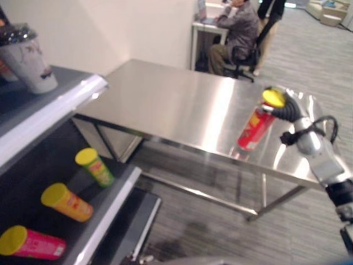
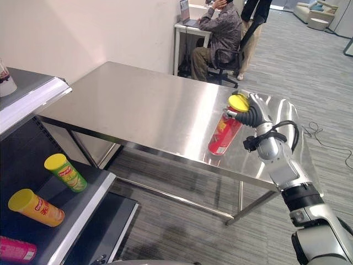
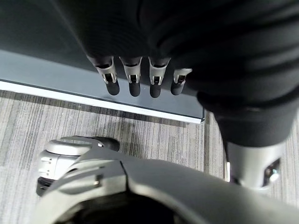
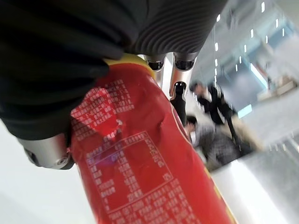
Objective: Put the goods on the table back onto the shelves and tidy them up.
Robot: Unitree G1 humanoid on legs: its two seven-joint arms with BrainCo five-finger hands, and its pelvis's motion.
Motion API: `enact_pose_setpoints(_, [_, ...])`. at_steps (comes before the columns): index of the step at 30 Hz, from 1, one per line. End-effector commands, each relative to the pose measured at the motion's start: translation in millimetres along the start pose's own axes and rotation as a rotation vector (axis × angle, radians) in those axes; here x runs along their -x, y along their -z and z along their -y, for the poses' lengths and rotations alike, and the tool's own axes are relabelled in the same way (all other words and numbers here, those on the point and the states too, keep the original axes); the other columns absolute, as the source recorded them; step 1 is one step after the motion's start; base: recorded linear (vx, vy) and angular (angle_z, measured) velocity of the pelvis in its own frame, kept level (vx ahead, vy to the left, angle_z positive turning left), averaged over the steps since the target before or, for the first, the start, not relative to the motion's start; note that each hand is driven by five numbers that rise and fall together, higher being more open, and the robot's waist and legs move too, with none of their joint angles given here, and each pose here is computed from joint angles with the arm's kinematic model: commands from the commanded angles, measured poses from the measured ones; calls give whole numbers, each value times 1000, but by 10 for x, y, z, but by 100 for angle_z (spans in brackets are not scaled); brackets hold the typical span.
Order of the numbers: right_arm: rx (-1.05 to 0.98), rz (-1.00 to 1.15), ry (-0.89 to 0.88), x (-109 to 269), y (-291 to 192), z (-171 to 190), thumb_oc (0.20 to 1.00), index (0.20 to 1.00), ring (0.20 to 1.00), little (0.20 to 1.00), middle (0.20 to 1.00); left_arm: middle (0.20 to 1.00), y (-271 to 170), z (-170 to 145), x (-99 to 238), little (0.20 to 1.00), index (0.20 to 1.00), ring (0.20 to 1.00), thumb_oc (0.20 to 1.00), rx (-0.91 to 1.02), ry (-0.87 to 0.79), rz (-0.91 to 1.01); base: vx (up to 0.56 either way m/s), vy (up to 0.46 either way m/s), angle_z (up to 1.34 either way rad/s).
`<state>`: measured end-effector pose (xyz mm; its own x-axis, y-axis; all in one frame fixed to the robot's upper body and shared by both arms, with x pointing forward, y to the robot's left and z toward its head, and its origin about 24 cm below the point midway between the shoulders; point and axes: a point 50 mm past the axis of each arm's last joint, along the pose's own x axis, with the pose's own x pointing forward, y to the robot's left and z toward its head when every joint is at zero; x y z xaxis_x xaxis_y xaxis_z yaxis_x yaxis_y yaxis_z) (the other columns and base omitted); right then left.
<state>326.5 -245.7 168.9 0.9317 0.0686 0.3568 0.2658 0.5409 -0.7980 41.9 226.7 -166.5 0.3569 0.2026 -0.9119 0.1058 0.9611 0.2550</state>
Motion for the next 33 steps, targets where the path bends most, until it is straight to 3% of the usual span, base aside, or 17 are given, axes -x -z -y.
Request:
enact_pose_setpoints(1, [107,147,238,-46,-249,539,200,200,200,200,200,1000,14,65,-11,1000,1000,1000,1000,-108,19,-21,-9,38,0])
enact_pose_setpoints(13, [65,253,350,189,-473,692,200,200,200,200,200,1000,-35,-36,-25,1000,1000,1000,1000,-115,-18,-10,-64,18,8])
enact_pose_setpoints(20, [116,214,383,508,-345,888,200,200,200,200,200,1000,-108,-89,-43,1000,1000,1000,1000,-98,-29,7,-106,-199,122])
enact_pose_setpoints(27, [76,260,415,646,-420,963,200,200,200,200,200,1000,-50,119,-22,1000,1000,1000,1000,-57,-4,-13,-291,-295,51])
enact_pose_setpoints(33, [-81,285,351,827,-474,778,200,200,200,200,200,1000,104,217,25,1000,1000,1000,1000,17,-1,-65,-256,2,67])
